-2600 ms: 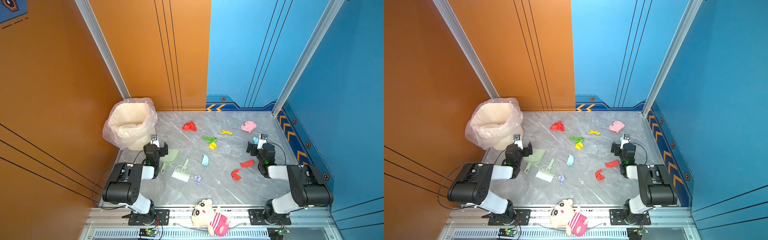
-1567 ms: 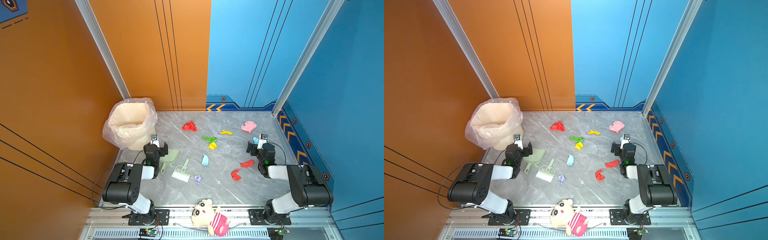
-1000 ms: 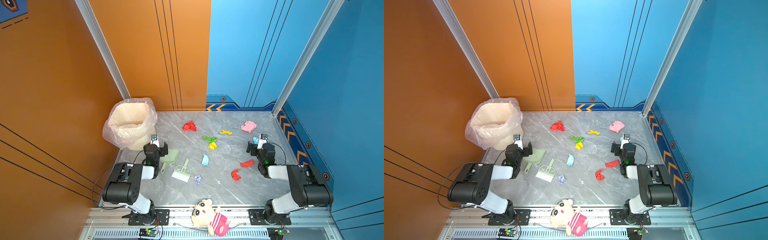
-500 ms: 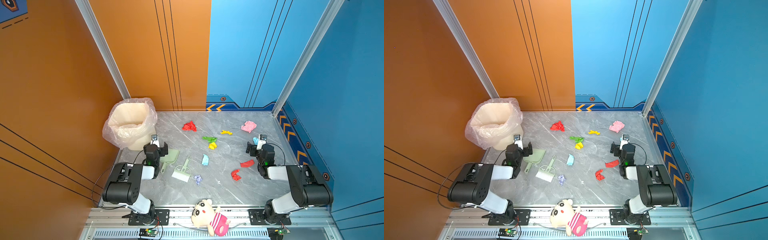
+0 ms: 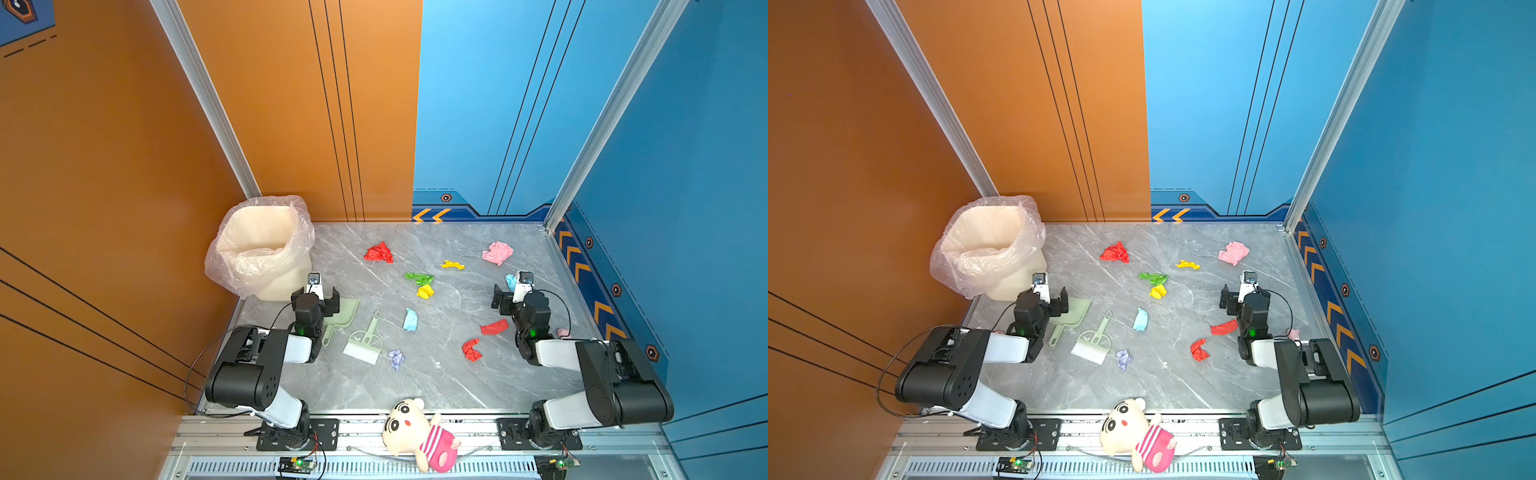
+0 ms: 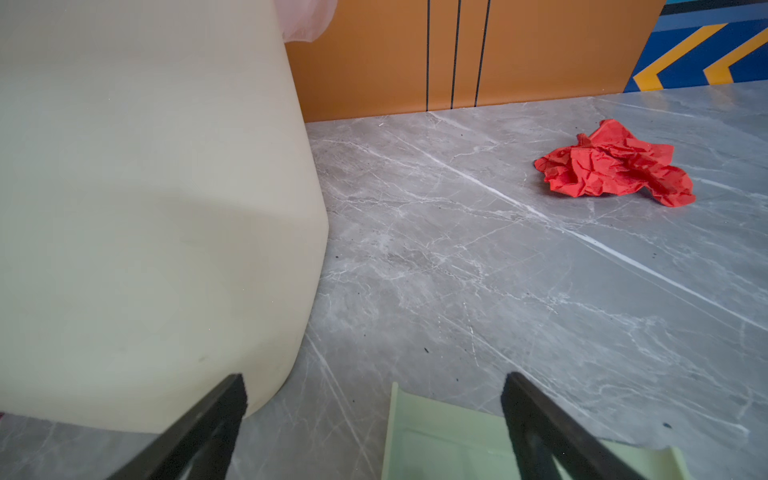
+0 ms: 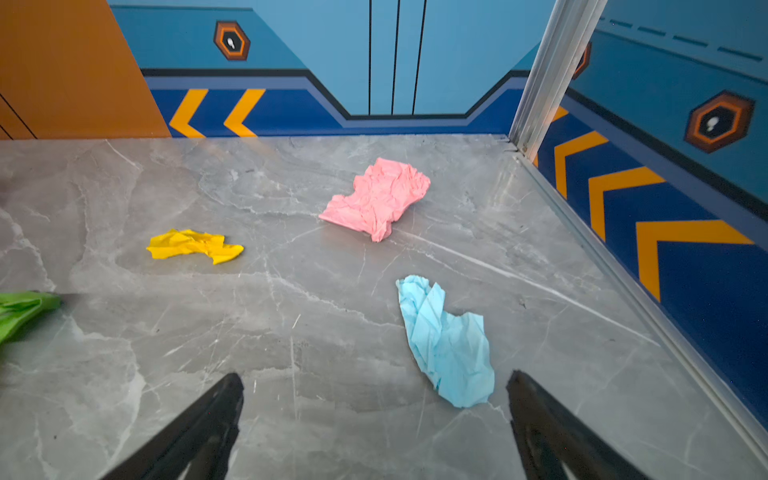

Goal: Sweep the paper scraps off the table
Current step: 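Move the left gripper toward the green brush while the right gripper advances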

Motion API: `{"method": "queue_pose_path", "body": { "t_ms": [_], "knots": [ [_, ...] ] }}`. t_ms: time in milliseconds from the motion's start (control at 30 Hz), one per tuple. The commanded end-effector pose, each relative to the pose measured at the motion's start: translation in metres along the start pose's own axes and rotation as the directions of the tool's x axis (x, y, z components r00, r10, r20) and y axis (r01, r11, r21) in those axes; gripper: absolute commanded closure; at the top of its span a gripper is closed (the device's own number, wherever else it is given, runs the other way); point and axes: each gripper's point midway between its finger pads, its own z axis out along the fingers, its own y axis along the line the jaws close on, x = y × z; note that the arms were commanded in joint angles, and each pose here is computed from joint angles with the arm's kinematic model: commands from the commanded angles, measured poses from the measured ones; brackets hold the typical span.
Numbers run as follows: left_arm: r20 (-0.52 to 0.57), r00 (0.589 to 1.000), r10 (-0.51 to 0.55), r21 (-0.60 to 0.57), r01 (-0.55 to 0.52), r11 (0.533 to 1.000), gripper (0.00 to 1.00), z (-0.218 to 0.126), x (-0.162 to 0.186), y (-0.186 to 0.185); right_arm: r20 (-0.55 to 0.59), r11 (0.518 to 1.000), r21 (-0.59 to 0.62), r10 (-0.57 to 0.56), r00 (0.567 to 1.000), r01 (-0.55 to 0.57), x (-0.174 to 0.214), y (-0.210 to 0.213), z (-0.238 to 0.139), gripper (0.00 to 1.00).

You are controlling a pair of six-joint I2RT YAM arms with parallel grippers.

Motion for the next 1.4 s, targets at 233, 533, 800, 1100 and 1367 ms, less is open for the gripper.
{"method": "queue_pose_path", "body": {
  "t_ms": [233,533,800,1100,1367],
  "knots": [
    [0.091,0.996,0.024,-0.021,-0.022,1.0,0.02,-0.022,-0.027,0.003,-0.115,0.999,-0.049,-0.025,0.993,0.02,-0.033,0.011,-0.008,0.0],
    [0.068,0.997,0.049,0.008,-0.049,0.999,0.02,-0.037,-0.047,-0.009,-0.201,0.98,-0.2,-0.035,0.979,-0.006,-0.057,0.045,-0.022,0.0],
    [0.096,0.995,0.018,0.095,-0.027,0.995,0.02,-0.067,-0.07,-0.04,-0.286,0.942,-0.336,-0.093,0.954,-0.009,-0.067,0.08,-0.038,0.0],
    [-0.055,0.997,0.061,0.166,-0.051,0.985,0.02,-0.09,-0.056,-0.072,-0.32,0.878,-0.476,-0.116,0.94,-0.053,-0.083,0.118,-0.061,0.0],
    [-0.19,0.981,-0.03,0.168,0.062,0.984,0.02,-0.11,-0.046,-0.079,-0.316,0.83,-0.556,-0.17,0.933,-0.037,-0.091,0.145,-0.071,0.0]
  ]
}}
